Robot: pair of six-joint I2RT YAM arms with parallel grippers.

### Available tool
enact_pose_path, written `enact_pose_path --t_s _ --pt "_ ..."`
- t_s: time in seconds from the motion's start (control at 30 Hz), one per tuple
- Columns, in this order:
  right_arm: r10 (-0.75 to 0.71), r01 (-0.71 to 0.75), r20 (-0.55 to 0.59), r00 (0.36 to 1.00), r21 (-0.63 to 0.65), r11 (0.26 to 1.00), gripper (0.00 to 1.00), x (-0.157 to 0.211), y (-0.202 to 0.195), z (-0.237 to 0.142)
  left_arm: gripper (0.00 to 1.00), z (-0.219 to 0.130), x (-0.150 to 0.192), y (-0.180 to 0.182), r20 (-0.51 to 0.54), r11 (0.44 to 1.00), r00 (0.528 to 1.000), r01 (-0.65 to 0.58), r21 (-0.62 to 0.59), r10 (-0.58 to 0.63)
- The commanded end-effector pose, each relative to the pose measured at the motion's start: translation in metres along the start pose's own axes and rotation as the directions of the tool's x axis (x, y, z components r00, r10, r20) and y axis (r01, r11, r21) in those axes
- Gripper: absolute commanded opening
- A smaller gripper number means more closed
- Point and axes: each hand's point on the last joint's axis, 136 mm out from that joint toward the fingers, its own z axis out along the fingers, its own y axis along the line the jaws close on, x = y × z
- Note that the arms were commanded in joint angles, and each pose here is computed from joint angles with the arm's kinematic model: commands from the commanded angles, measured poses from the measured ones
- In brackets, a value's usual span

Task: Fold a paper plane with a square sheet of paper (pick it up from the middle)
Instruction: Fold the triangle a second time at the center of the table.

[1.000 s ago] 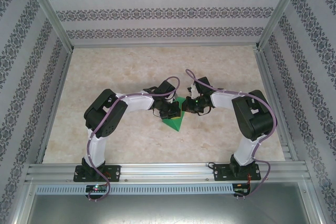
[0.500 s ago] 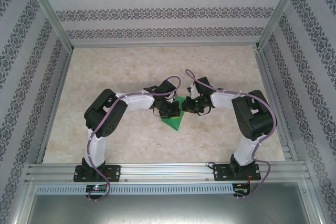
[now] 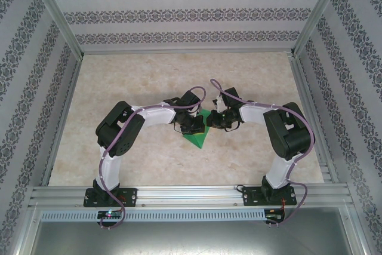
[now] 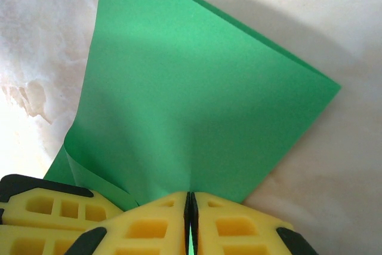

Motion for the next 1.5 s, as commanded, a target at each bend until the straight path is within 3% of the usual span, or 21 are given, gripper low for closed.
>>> enact_pose_path --t_s 0.0,0.43,0.6,0.97,1.07,1.47 --pt "0.014 -0.012 -0.042 0.999 0.055 0.998 0.13 0.017 -0.018 0.005 0.13 0.01 0.013 0.023 -0.039 0.996 0.999 0.002 -0.092 -0.006" --pt "0.008 -0.006 -0.032 0.999 0.042 0.999 0.13 0.016 -0.014 0.001 0.4 0.012 0.011 0.012 -0.02 0.999 1.0 -0.021 -0.03 0.021" --pt "0.007 -0.006 -0.029 1.0 0.034 0.999 0.13 0.015 -0.012 0.0 0.42 0.009 0.01 0.008 -0.006 0.999 0.999 -0.032 -0.005 0.032" --pt "0.009 -0.009 -0.029 1.0 0.019 1.0 0.13 0.014 -0.009 -0.001 0.26 0.0 0.009 0.0 0.036 0.997 0.997 -0.065 0.033 0.064" --pt "0.012 -0.011 -0.03 0.999 0.023 1.0 0.13 0.015 -0.011 0.0 0.27 -0.001 0.008 -0.001 0.043 0.997 0.997 -0.067 0.04 0.065" --pt "0.003 -0.003 -0.017 1.0 -0.003 1.0 0.13 0.012 -0.001 -0.007 0.1 0.004 0.015 0.006 0.009 0.997 0.997 -0.076 0.021 0.076"
